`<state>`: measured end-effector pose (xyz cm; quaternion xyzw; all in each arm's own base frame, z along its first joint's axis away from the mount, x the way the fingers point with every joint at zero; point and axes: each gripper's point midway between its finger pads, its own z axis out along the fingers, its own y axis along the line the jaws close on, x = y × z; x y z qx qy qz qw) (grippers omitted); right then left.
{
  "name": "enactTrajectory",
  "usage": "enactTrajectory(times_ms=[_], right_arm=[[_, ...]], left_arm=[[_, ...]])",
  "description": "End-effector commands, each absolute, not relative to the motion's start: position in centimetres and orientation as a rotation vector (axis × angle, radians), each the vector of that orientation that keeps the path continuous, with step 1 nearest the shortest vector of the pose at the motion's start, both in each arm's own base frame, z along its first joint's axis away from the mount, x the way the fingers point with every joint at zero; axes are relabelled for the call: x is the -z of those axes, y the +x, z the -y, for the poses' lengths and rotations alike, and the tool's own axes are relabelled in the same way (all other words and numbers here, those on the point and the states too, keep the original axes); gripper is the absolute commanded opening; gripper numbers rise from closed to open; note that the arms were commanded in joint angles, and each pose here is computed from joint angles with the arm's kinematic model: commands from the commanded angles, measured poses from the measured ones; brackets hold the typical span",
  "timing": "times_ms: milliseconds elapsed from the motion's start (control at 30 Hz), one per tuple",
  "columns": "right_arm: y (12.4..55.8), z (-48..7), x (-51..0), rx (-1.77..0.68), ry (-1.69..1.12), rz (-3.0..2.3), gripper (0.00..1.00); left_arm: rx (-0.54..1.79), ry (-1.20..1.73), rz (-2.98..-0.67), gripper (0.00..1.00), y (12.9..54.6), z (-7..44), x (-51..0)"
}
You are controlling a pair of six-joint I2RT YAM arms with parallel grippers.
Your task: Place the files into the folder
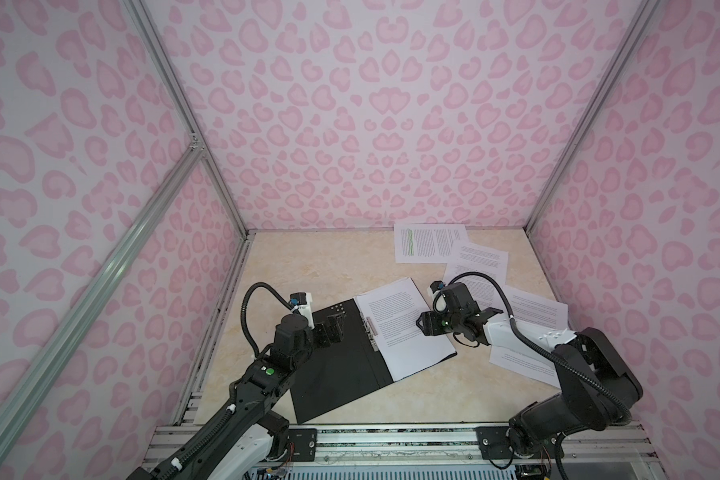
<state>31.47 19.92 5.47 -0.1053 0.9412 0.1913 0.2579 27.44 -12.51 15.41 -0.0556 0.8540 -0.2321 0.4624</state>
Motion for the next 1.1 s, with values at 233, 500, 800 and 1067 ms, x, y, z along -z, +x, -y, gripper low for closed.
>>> enactTrajectory(times_ms=[233, 500, 800, 1067], right_arm=[[31.6, -21.3, -5.9, -0.578, -0.320, -2.518, 0.72], [32.1, -19.9, -5.5, -0.448, -0.283, -2.533, 0.76], [32.4, -14.8, -9.0, -0.152, -0.118, -2.411, 0.90], [29.0, -28.9, -11.4, -0.603, -0.467, -2.415, 0.79]], left_arm=[[0.588, -0.132, -2.065, 0.98, 27.9, 12.8, -16.4], [0.596, -0.131, -2.057, 0.98, 27.8, 12.8, -16.7], [0.634, -0.122, -2.040, 0.98, 27.4, 13.1, -17.5], [0.674, -0.108, -2.010, 0.98, 26.9, 13.3, -18.4]])
